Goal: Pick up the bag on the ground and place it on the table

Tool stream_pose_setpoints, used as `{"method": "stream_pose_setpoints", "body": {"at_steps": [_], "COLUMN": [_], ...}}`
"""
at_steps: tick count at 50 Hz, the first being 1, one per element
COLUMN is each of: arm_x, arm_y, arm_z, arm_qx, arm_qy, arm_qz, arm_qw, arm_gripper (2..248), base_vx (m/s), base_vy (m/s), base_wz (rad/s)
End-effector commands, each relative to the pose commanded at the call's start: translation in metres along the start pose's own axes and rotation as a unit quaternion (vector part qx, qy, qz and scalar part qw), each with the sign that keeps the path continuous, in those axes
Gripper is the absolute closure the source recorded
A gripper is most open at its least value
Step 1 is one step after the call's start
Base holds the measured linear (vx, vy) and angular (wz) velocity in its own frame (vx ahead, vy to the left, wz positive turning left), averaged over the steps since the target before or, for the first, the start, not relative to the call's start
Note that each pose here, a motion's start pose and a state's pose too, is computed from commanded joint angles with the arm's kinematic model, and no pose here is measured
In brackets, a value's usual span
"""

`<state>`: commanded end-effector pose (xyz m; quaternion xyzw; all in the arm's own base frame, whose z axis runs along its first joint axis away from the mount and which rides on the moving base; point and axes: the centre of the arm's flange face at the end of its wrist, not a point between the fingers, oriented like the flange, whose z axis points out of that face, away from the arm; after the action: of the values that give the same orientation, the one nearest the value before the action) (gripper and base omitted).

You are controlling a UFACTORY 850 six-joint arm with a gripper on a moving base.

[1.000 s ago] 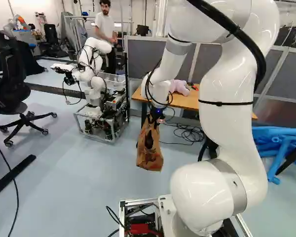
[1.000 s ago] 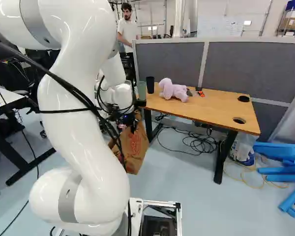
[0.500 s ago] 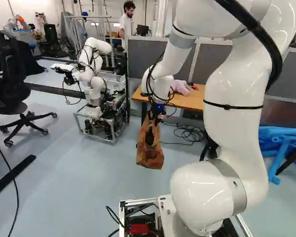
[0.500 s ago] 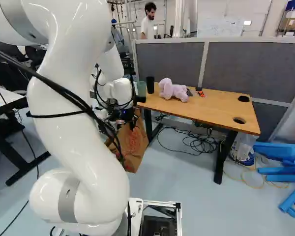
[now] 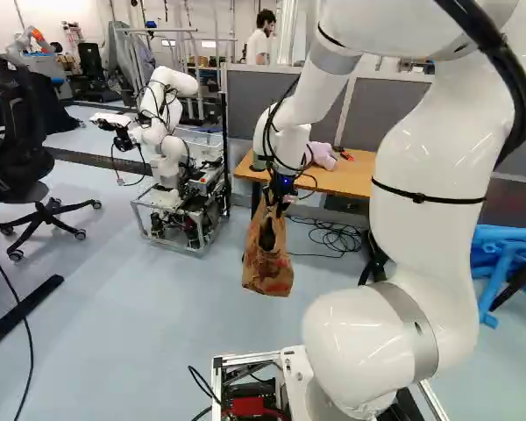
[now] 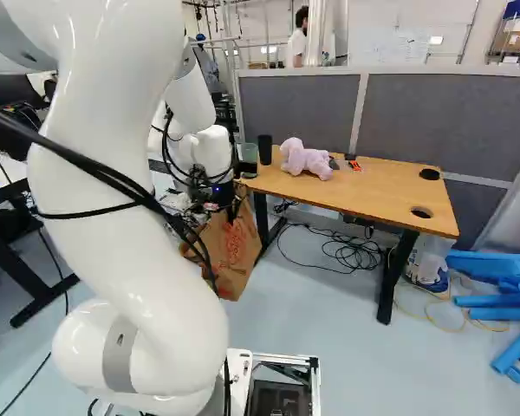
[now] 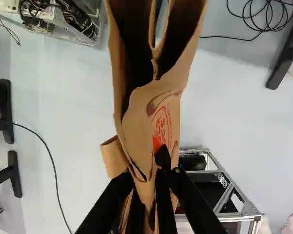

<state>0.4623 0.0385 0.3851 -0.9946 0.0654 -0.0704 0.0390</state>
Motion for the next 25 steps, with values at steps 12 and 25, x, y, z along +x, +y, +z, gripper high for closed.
{"method": "stream_pose_setpoints", "body": {"at_steps": [12, 25], "arm_x": [0.000, 0.002], "arm_y": [-0.001, -0.002], "arm_z": [-0.017, -0.036], "arm_qx": [0.003, 0.006], "arm_qy": [0.006, 0.018], "arm_qz": [0.000, -0.001], "arm_qw": [1.0000, 0.9998], "arm_gripper": [229, 229], "base_vx": [0.000, 0.000], "base_vy": [0.000, 0.000], "base_wz": [0.000, 0.000]}}
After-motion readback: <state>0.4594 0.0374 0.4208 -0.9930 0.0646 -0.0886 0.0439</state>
